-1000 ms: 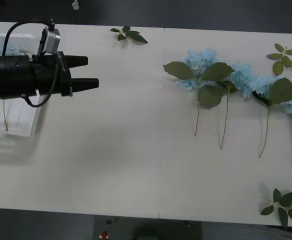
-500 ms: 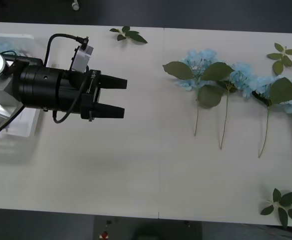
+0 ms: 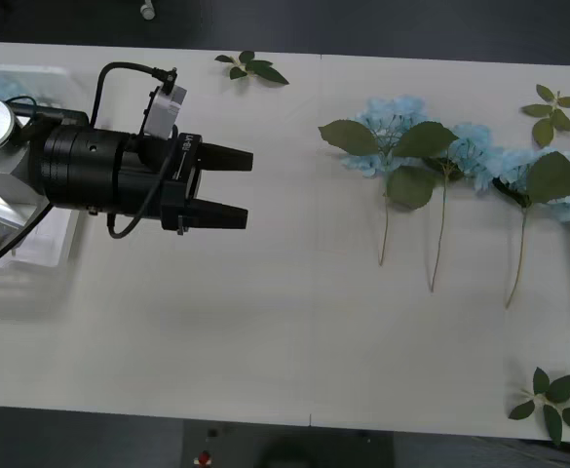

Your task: Put the red flowers into the right box and the blue flowers into the left box

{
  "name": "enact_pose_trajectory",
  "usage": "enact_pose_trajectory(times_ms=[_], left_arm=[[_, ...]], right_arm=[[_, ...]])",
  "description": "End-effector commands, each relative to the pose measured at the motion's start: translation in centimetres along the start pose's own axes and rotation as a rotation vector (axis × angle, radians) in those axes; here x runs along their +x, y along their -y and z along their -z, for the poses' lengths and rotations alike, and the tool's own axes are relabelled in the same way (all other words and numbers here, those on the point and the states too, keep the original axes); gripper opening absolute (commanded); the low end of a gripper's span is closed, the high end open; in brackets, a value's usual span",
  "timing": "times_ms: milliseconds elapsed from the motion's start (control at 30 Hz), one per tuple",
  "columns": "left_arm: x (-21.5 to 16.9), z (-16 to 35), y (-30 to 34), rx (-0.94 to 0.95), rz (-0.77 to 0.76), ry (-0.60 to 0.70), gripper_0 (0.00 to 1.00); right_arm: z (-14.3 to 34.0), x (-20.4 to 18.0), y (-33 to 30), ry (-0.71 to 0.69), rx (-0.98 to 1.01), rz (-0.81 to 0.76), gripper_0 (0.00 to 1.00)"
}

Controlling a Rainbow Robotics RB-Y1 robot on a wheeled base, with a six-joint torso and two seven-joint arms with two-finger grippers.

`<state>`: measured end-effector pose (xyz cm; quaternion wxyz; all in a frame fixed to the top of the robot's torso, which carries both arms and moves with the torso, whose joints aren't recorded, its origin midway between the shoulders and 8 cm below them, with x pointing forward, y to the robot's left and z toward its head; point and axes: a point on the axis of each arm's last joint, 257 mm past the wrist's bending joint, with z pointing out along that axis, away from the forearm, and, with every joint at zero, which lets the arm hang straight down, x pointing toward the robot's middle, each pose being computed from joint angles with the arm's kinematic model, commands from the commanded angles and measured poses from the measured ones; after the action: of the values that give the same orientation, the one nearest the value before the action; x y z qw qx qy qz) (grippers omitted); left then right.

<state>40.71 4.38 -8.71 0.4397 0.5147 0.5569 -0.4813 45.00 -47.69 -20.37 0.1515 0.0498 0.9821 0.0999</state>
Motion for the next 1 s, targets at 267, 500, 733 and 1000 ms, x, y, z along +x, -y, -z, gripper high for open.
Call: enact_pose_trajectory(times_ms=[267, 500, 733, 1000], left_arm=[[1.8, 4.2, -4.9, -0.197, -0.071, -0.18, 1.0], [3.9, 7.3, -6.6, -0.278, -0.078, -0.3, 1.0], [4.9, 8.8, -8.1, -0.367, -0.136, -0.394, 1.0], [4.1, 8.0, -8.1, -0.397, -0.189, -0.387, 1.0]], right_arm=[[-7.4, -2.5, -4.7, 0.115, -0.045, -0.131, 0.93], [-9.7, -2.7, -4.1, 0.163, -0.006, -0.116, 0.93], [-12.3, -2.7, -4.6, 0.204, -0.027, -0.138, 0.93], [-14.4, -3.5, -5.4, 0.26, -0.044, -0.152, 0.93]])
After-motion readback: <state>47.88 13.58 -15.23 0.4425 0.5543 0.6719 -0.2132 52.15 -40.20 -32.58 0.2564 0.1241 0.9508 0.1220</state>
